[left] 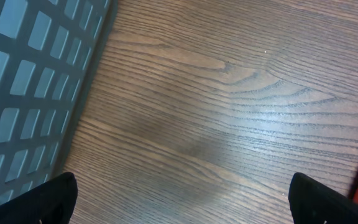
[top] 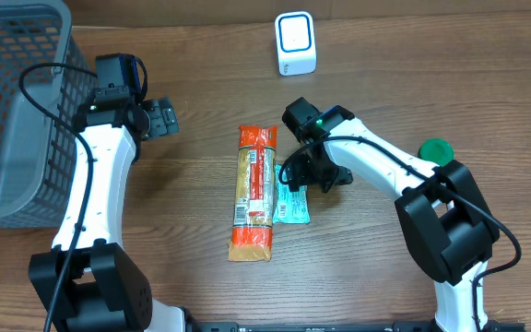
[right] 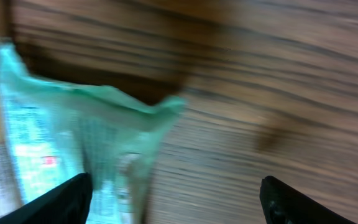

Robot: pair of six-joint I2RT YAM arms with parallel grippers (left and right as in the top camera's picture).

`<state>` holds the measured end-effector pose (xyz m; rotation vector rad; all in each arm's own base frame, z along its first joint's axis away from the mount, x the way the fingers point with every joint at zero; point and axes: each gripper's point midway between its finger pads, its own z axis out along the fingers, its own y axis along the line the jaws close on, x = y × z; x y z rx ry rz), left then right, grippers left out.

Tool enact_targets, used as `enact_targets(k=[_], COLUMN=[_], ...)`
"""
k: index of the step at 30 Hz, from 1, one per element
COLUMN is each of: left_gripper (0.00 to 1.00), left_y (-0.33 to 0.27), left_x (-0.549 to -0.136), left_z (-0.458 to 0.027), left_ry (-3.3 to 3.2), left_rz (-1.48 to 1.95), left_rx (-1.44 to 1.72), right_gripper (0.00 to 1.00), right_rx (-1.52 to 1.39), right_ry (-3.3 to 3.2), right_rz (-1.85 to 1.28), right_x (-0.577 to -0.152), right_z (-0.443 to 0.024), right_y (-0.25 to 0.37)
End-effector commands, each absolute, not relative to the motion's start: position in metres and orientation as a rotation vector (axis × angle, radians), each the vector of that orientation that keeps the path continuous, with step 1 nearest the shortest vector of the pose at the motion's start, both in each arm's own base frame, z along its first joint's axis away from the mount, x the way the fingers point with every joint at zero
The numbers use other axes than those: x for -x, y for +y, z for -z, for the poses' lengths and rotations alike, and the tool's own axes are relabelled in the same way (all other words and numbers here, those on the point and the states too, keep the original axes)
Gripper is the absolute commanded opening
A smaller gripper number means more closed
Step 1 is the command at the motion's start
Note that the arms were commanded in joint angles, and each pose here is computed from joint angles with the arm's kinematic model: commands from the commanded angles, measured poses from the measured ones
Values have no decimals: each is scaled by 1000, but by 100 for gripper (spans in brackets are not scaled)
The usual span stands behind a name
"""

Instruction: Scan the item barcode

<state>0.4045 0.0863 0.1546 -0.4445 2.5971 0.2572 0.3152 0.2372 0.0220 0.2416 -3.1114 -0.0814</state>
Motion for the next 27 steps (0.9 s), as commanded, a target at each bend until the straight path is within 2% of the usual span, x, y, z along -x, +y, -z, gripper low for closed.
enact_targets(k=[1,5,6,10,12,15,18,21,27], left_gripper=[100,100,100,100,100,100,100,100,100], left_y=[87,87,87,87,87,87,87,87,87], left_x=[-408,-408,-408,-408,-408,-408,-408,-408,-408], left_z=[-160,-160,-160,-160,-160,-160,-160,-160,-160], left_ry=[2581,2580,2581,2581,2581,2581,2581,2581,2580], left_rz=[-262,-262,-262,-262,-262,-262,-262,-262,-262], left_rx=[447,447,447,447,447,447,447,447,447], right_gripper=[88,89,93,96,96,91,93,100,100], right_rx=[-143,-108,-82,-52,-49,-34,24,34,50], right_ry=[-3152,-3155,-3157,-3160,-3160,-3179,-3233,-3298,-3331], right_rz=[-90,-187,-217,-243,-243,-275,-308,-245,-36], right_x=[-324,-326,-327,-330,-330,-334,-340,-344,-340], right_z=[-19,-20,-20,-20,-20,-23,-38,-64,-94], right_y=[213,197,193,185,185,181,177,181,194])
